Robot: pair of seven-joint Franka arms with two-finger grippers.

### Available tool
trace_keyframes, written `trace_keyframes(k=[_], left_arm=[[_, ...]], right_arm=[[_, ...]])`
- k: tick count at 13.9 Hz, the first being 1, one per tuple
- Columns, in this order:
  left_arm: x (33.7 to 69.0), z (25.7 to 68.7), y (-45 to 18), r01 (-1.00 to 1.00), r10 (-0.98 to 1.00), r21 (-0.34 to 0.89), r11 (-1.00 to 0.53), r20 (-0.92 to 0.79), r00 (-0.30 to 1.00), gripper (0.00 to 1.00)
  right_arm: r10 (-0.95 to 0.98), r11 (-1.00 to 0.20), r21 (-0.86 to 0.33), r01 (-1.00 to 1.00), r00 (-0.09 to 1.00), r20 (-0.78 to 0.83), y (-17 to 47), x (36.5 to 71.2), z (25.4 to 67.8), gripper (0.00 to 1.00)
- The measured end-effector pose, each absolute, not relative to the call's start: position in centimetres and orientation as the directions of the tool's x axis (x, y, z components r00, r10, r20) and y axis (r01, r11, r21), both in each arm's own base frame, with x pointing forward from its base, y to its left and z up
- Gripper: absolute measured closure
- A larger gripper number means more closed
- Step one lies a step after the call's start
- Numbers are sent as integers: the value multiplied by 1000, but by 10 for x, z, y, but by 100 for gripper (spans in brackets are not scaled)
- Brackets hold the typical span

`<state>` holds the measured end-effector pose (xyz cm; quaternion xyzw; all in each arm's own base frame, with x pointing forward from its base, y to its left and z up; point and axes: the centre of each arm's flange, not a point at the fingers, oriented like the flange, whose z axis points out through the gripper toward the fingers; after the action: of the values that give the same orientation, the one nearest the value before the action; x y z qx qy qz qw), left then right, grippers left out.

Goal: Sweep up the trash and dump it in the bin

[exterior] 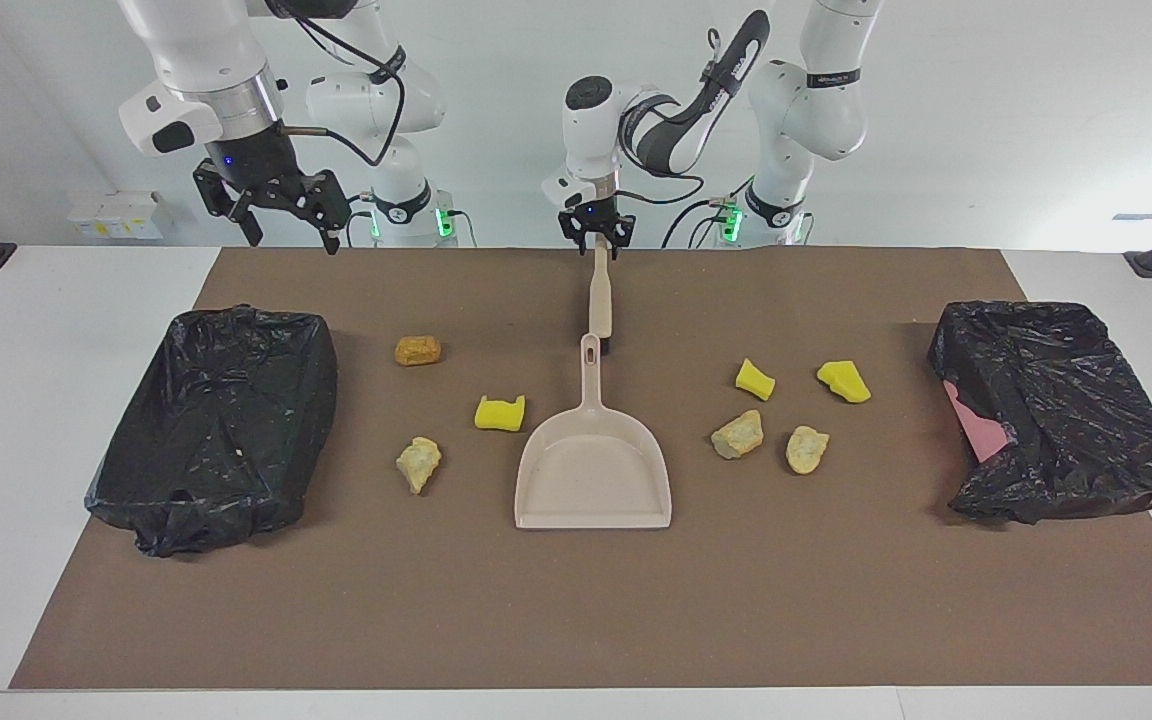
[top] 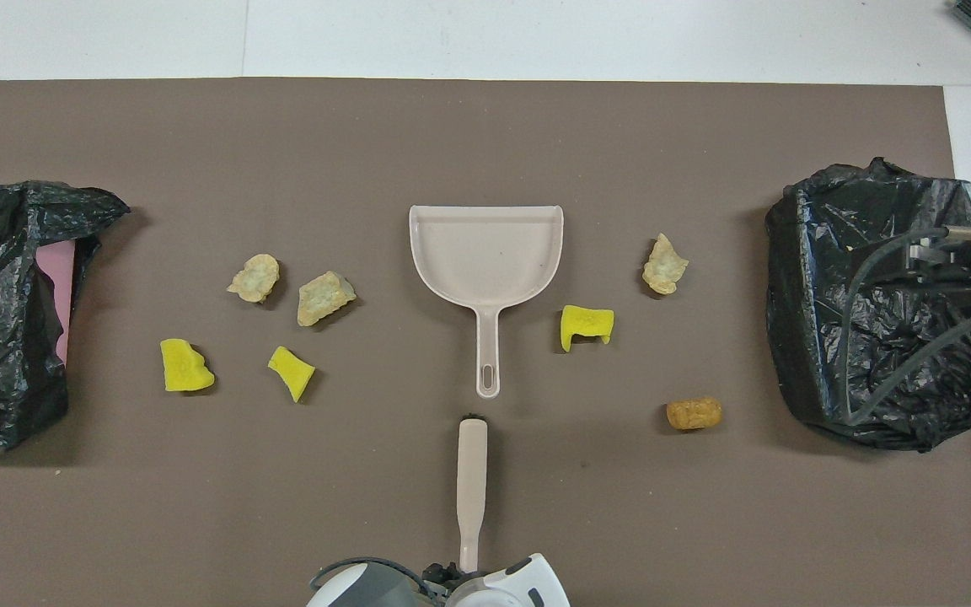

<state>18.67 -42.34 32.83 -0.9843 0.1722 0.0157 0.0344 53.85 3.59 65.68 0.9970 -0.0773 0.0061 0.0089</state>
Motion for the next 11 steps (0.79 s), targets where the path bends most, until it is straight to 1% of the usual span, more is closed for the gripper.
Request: trace_keyframes(k=[1,2,3,4,5,7,9,10,11], left_arm=[[188,330,-424,-340,-338,-62,-939,-38,940,56],[189,331,-425,-336,-335,-61,-940,-34,942,70],[190,333,-426,-335,-334,-59,-940,-31,942,76],[190,333,-426,-335,-333,-57,-941,-30,942,76],[191,333,-426,-334,-332,-57,-941,-29,943,74],[191,333,-426,-331,-330,-57,-942,-29,944,74],[191,334,-426,-328,-327,-56,-943,-28,945,83],[191,334,-426,-328,-327,-56,-943,-28,945,83],[192,334,-426,-326,-325,-56,-944,-28,945,78]], right_arm=[[-154,-988,17,-154,988,14,36,539,657,0],[-153,-988,17,-153,988,14,36,538,657,0],[-152,-988,16,-152,988,13,37,538,657,0],[-152,-988,16,-152,988,13,37,538,657,0],[-152,-988,16,-152,988,14,37,539,657,0],[-150,-989,11,-150,988,32,38,541,658,0],[-141,-990,7,-142,989,46,43,545,653,0],[-139,-990,4,-139,989,53,50,550,647,0],[-139,-990,1,-139,989,59,61,556,639,0]])
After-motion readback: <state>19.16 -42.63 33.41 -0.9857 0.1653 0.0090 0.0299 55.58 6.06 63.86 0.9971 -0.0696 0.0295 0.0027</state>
